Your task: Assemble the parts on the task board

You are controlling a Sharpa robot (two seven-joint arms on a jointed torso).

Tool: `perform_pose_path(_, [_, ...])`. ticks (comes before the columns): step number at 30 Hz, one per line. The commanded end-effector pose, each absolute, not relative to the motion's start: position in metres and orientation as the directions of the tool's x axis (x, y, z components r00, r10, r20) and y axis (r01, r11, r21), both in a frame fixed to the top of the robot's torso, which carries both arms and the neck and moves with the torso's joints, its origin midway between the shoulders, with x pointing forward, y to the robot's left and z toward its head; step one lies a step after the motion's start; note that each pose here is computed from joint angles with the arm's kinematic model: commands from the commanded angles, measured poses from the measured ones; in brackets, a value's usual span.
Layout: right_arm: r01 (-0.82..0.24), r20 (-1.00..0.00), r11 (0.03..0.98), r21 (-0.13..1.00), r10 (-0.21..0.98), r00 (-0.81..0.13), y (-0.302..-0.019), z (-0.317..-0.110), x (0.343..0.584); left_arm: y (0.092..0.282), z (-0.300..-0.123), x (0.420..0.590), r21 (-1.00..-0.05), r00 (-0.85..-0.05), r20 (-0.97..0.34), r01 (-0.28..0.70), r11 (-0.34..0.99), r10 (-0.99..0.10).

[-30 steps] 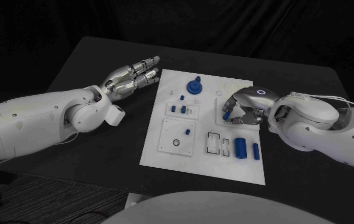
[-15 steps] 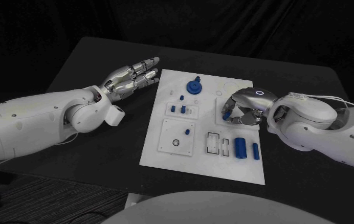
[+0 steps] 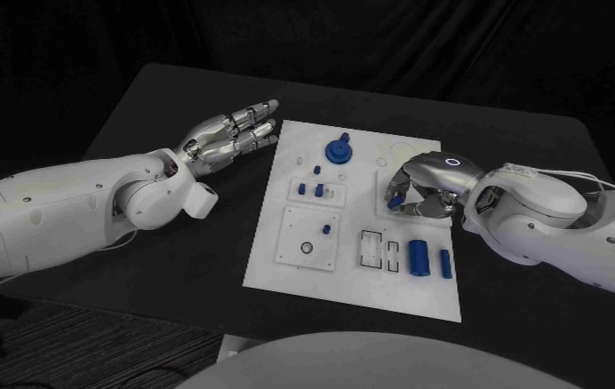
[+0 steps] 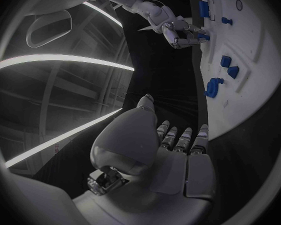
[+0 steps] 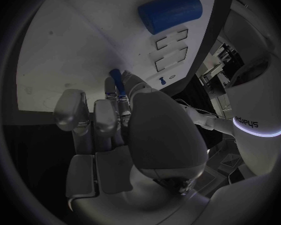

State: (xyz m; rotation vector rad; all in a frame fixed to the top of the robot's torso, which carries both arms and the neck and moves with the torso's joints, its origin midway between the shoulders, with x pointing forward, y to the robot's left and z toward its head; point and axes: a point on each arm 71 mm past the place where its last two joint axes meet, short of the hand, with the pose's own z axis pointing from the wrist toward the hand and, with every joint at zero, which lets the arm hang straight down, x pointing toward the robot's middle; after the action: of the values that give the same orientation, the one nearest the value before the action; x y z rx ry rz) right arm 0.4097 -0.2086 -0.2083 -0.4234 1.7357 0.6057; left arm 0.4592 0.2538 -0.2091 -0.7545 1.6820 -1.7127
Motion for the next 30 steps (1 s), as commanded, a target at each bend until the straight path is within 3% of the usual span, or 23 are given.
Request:
perform_pose_path(1, [-0.596, -0.978, 0.779, 0.197, 0.109, -0.18, -0.207, -0.201, 0.405, 0.253, -0.209, 0.458, -0.999, -0.655, -0.009, 0.032, -0.015, -0.756])
perform_pose_path(11, [-0.566, -0.973, 0.792, 0.229, 0.176, -0.148, -0.209, -0.162, 0.409, 0.253, -0.21, 0.459, -1.0, -0.653, -0.011, 0.025, -0.007, -0.758])
perform_pose_path(17, [-0.601, -0.966, 0.756, 0.257, 0.181, -0.185, -0.191, -0.142, 0.406, 0.251, -0.211, 0.46, -1.0, -0.656, -0.01, 0.018, -0.002, -0.755])
perform_pose_path(21, [-0.653, -0.961, 0.708, 0.269, 0.147, -0.236, -0.166, -0.142, 0.401, 0.251, -0.212, 0.46, -1.0, -0.658, -0.009, 0.016, -0.002, -0.753])
perform_pose_path(30, [-0.753, -0.952, 0.615, 0.233, -0.013, -0.305, -0.115, -0.164, 0.391, 0.251, -0.212, 0.46, -1.0, -0.658, -0.009, 0.014, -0.001, -0.753])
